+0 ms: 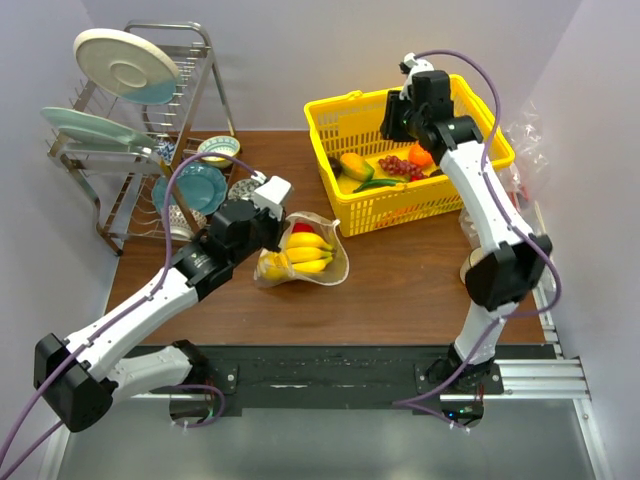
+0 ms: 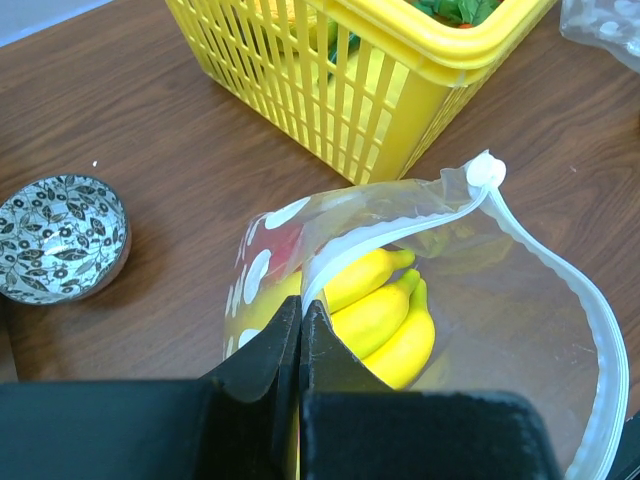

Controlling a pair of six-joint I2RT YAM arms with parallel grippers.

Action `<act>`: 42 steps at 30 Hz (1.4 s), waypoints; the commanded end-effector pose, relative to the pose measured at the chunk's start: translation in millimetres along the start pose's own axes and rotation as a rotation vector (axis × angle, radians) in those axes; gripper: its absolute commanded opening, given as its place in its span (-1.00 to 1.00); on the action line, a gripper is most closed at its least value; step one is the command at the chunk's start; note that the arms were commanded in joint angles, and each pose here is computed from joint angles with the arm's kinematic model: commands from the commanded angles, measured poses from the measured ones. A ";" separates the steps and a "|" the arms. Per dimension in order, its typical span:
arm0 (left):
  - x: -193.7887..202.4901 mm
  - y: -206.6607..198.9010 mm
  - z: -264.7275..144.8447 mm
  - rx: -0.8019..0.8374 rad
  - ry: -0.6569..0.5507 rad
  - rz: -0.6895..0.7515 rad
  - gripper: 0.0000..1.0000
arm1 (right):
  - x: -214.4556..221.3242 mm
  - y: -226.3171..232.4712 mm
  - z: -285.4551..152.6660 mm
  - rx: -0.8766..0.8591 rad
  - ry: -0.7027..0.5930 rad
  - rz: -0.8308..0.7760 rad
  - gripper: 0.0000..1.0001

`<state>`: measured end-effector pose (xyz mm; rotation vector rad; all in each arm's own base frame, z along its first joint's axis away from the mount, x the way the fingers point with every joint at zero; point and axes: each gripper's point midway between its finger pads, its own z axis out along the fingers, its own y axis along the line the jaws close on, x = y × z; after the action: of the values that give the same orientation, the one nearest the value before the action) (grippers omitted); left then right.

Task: Place the food in the zip-top bag and seal the zipper
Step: Pick up the fake fruit from the bin.

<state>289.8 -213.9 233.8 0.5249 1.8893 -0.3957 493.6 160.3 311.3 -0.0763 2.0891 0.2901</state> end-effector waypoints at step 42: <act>-34.5 -1.6 -5.5 0.022 -0.179 0.000 -1.00 | 154.6 -8.5 212.6 -0.336 0.217 -0.338 0.47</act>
<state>288.1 -219.3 246.5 0.5121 1.7840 -0.4597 602.9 200.0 70.9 -0.6672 2.1854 0.3491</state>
